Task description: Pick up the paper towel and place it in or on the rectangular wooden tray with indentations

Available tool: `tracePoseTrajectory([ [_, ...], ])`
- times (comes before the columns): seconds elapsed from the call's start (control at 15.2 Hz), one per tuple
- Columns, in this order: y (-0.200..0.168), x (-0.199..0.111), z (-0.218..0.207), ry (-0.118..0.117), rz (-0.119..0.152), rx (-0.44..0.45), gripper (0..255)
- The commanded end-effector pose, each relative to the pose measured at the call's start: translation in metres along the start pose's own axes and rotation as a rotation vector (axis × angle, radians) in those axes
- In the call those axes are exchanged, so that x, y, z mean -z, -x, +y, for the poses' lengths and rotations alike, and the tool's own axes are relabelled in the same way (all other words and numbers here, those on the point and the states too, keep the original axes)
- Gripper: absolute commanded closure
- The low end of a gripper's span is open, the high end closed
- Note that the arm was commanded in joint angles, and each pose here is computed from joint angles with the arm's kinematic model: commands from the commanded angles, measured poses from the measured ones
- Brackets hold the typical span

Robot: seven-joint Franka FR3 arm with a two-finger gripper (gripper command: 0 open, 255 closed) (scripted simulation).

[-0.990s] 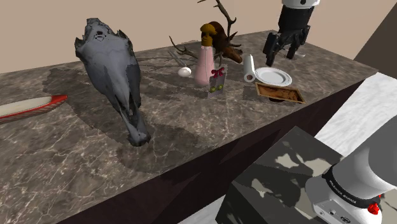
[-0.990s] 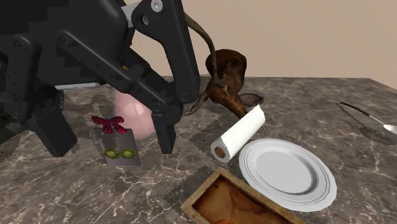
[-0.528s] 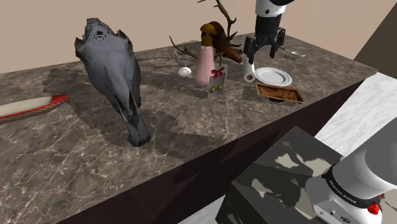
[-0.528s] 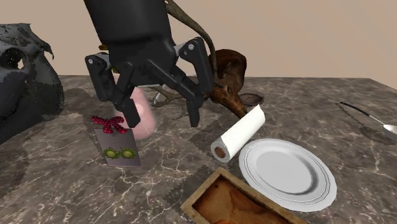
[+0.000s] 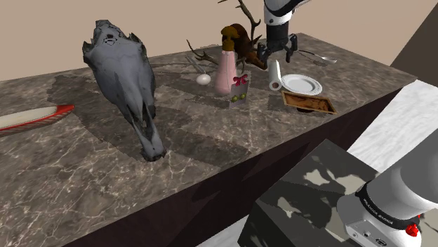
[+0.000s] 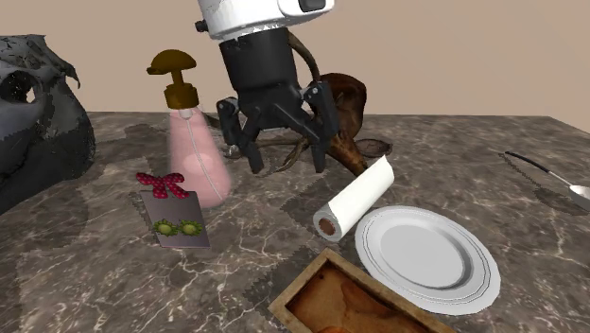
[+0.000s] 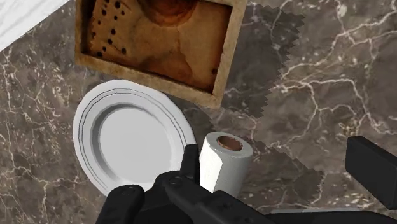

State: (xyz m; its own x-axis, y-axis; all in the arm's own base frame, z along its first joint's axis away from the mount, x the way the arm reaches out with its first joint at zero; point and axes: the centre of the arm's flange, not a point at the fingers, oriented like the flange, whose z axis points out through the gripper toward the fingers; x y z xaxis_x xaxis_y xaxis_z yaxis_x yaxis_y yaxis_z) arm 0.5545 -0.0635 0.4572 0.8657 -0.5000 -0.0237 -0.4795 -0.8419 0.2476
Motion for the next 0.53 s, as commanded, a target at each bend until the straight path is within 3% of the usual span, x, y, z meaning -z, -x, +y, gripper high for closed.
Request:
tracePoseTrajectory([
  [0.0, -0.027, -0.010, 0.001, 0.020, -0.010, -0.045, 0],
  [0.46, -0.116, -0.048, 0.008, 0.089, -0.046, -0.196, 0],
])
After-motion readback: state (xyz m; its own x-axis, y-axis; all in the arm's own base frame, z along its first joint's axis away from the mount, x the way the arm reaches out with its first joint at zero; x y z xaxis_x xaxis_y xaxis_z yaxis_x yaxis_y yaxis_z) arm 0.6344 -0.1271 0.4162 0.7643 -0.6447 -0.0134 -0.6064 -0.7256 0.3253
